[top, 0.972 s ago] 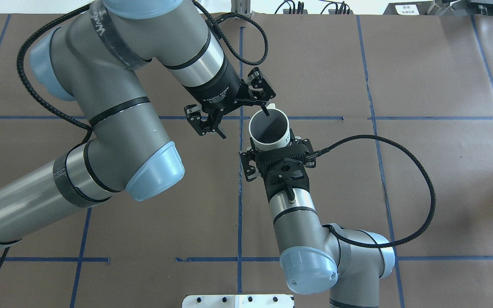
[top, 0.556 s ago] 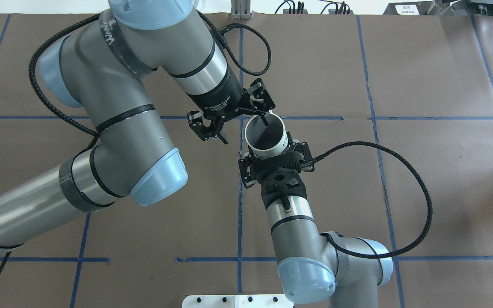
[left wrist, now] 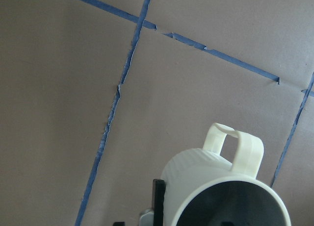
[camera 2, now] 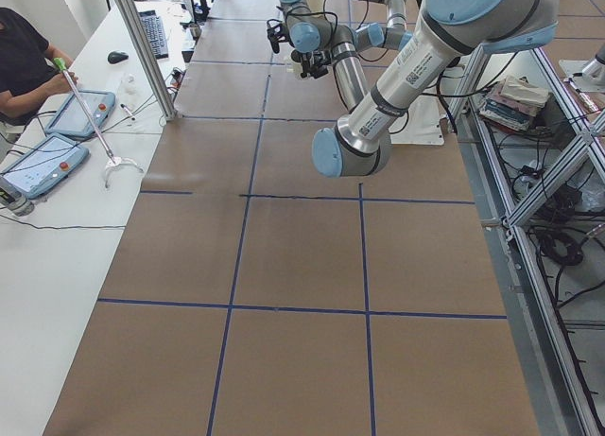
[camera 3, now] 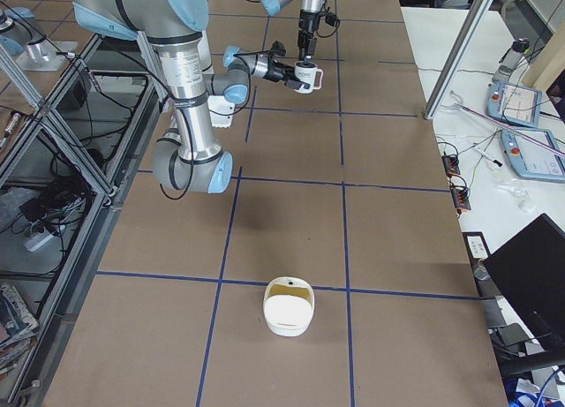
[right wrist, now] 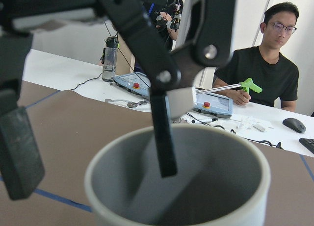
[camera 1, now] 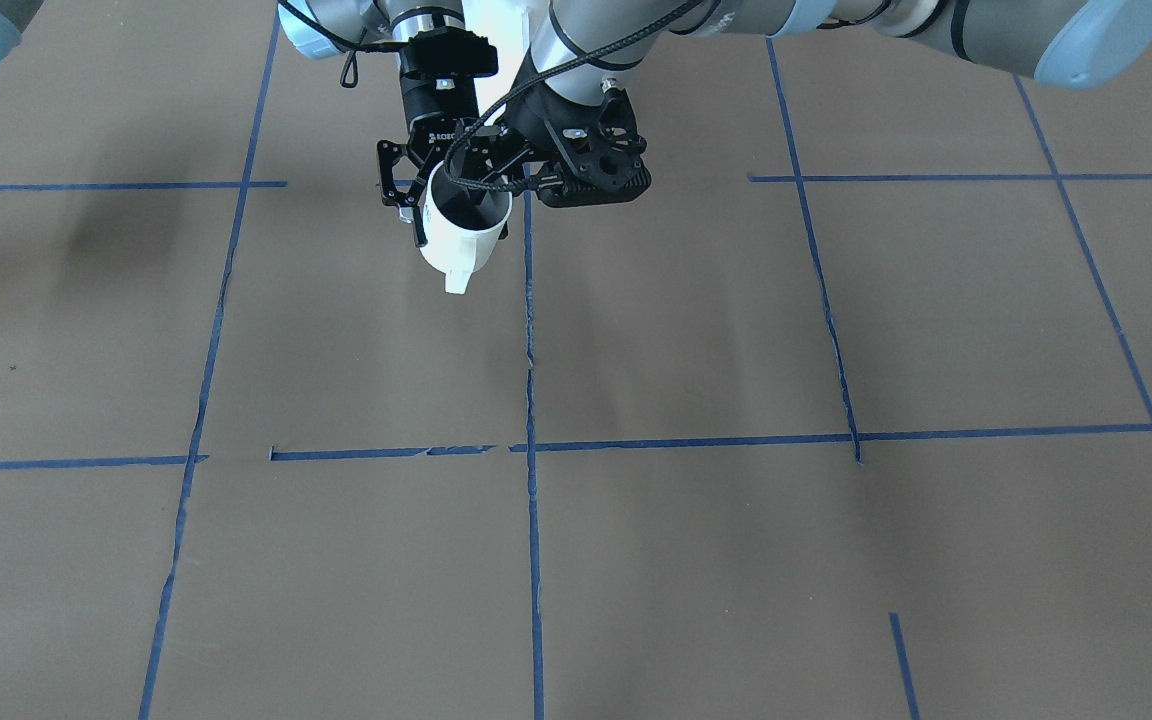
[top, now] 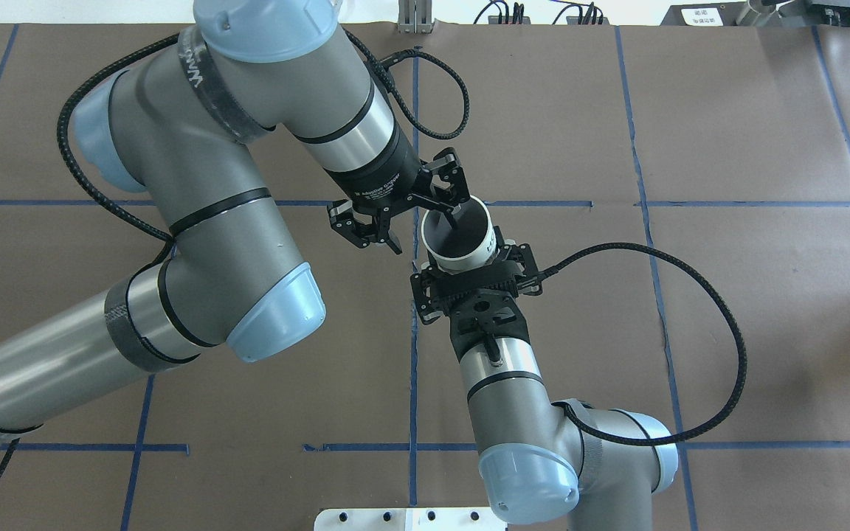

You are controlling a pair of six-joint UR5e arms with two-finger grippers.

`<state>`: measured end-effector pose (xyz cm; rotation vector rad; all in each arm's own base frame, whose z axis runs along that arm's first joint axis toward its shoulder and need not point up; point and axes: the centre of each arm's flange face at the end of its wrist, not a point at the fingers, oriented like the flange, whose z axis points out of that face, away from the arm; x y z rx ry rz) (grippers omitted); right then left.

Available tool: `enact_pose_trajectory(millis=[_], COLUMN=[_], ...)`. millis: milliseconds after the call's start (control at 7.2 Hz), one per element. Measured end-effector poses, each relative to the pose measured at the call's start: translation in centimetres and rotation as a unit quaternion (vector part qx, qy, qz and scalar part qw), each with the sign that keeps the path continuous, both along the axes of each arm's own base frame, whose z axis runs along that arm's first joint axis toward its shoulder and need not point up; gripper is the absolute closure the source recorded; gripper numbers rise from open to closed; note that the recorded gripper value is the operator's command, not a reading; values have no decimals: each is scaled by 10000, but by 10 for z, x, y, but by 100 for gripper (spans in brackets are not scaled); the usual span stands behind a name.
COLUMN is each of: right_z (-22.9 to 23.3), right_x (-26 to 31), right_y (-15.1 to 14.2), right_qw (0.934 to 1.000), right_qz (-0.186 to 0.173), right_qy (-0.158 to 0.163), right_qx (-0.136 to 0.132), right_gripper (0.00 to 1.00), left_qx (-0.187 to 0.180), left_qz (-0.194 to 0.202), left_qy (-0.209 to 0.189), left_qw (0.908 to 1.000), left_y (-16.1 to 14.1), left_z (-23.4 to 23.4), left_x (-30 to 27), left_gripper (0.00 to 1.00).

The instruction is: Left arm hands cup to right arm to dump lemon

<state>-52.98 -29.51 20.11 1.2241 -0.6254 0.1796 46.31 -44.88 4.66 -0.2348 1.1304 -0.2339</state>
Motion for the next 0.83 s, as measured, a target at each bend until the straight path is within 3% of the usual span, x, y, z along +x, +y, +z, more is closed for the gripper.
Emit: enact_pose_trajectory(millis=[278, 417, 556, 694, 833], right_z=[-1, -1, -1, -1, 0], right_x=[0, 0, 0, 0, 0], right_y=[0, 0, 0, 0, 0], right_qw=[10000, 10000, 10000, 10000, 10000], right_qz=[2, 5, 6, 7, 3], right_qy=[-10, -10, -9, -9, -9], right_qx=[2, 4, 4, 5, 5], right_gripper=[46, 40, 36, 13, 0], left_qx=[24, 26, 26, 28, 31], left_qz=[-1, -1, -1, -1, -1], left_qy=[-35, -42, -46, -45, -42], left_qw=[10000, 10000, 10000, 10000, 10000], left_y=[3, 4, 4, 4, 5], left_z=[2, 2, 3, 2, 2], left_x=[6, 7, 7, 7, 6], left_gripper=[63, 86, 100, 100, 100])
